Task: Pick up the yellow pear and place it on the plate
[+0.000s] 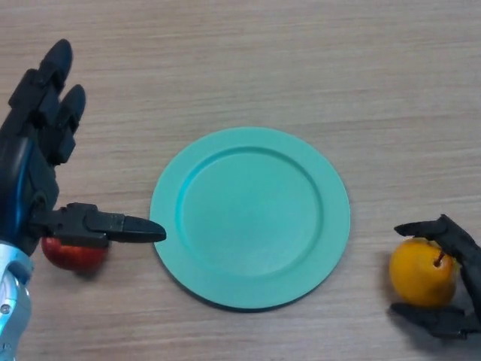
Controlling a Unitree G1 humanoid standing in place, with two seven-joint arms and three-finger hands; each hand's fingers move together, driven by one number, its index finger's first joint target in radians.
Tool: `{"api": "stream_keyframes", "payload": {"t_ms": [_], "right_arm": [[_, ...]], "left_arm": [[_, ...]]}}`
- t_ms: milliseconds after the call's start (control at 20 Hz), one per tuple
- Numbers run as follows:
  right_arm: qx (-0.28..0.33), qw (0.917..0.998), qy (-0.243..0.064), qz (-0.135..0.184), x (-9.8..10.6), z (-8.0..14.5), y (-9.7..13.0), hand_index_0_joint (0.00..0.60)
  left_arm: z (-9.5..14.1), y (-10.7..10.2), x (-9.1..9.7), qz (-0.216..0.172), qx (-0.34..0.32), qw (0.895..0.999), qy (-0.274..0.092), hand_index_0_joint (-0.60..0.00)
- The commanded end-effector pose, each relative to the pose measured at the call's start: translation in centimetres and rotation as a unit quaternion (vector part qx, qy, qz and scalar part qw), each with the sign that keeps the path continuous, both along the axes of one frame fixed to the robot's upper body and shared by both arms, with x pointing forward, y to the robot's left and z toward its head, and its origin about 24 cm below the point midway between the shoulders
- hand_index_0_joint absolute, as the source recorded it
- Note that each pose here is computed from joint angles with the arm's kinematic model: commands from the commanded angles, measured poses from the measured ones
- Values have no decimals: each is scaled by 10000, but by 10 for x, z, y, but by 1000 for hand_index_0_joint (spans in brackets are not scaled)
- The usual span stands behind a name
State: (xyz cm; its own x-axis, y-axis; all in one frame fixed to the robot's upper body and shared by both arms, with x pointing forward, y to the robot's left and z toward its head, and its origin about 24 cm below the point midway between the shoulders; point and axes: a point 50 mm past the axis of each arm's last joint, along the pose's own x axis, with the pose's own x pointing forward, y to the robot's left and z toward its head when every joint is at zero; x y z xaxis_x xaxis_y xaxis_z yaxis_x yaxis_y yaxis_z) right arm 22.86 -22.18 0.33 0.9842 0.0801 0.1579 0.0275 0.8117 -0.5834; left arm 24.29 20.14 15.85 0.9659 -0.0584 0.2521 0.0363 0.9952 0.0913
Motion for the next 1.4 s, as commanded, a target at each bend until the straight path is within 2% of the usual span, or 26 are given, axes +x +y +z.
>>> {"api": "stream_keyframes", "payload": {"t_ms": [50, 150, 200, 300, 350, 400, 450, 500, 600, 800, 950, 1050, 1150, 1200, 1350, 1400], "right_arm": [[130, 9952, -957, -186, 6, 37, -11, 600], [849, 9915, -982, -29, 7, 56, -5, 600], [1303, 9871, -926, 85, 10, 70, 1, 600], [1420, 9855, -899, 241, 14, 83, 9, 600], [1890, 9775, -770, 537, 15, 94, 20, 600], [2061, 9728, -735, 760, 20, 107, 31, 600], [2082, 9716, -724, 856, 22, 111, 36, 600], [2123, 9672, -829, 1122, 28, 120, 49, 600], [2054, 9638, -956, 1409, 37, 126, 68, 600], [1668, 9612, -1101, 1903, 54, 119, 103, 600], [1657, 9617, -1023, 1929, 63, 108, 116, 600], [1703, 9626, -1125, 1780, 69, 105, 124, 600], [1607, 9670, -1191, 1578, 75, 98, 129, 600], [1378, 9729, -1229, 1393, 80, 92, 130, 600], [1064, 9801, -1027, 1321, 78, 74, 132, 600], [1031, 9832, -814, 1267, 80, 69, 134, 600]], "left_arm": [[34, 11, -9, 240, 167, 9941, -1042, 0], [32, 13, -10, 257, 132, 9940, -1056, 0], [34, 15, -10, 306, 123, 9937, -1071, 0], [33, 16, -11, 300, 101, 9940, -1049, 0], [33, 17, -11, 310, 128, 9940, -1039, 0], [34, 17, -11, 334, 161, 9936, -1063, 0], [34, 17, -12, 348, 180, 9933, -1086, 0], [37, 18, -12, 358, 195, 9924, -1161, 0], [39, 19, -14, 417, 204, 9905, -1295, 0], [44, 21, -17, 483, 93, 9884, -1434, 0], [45, 19, -19, 516, 69, 9872, -1509, 0], [46, 19, -20, 511, 97, 9867, -1538, 0], [45, 19, -19, 497, 101, 9877, -1480, 0], [43, 18, -20, 508, 104, 9880, -1456, 0], [41, 19, -20, 513, 80, 9883, -1433, 0], [40, 20, -20, 541, 51, 9885, -1410, 0]]}}
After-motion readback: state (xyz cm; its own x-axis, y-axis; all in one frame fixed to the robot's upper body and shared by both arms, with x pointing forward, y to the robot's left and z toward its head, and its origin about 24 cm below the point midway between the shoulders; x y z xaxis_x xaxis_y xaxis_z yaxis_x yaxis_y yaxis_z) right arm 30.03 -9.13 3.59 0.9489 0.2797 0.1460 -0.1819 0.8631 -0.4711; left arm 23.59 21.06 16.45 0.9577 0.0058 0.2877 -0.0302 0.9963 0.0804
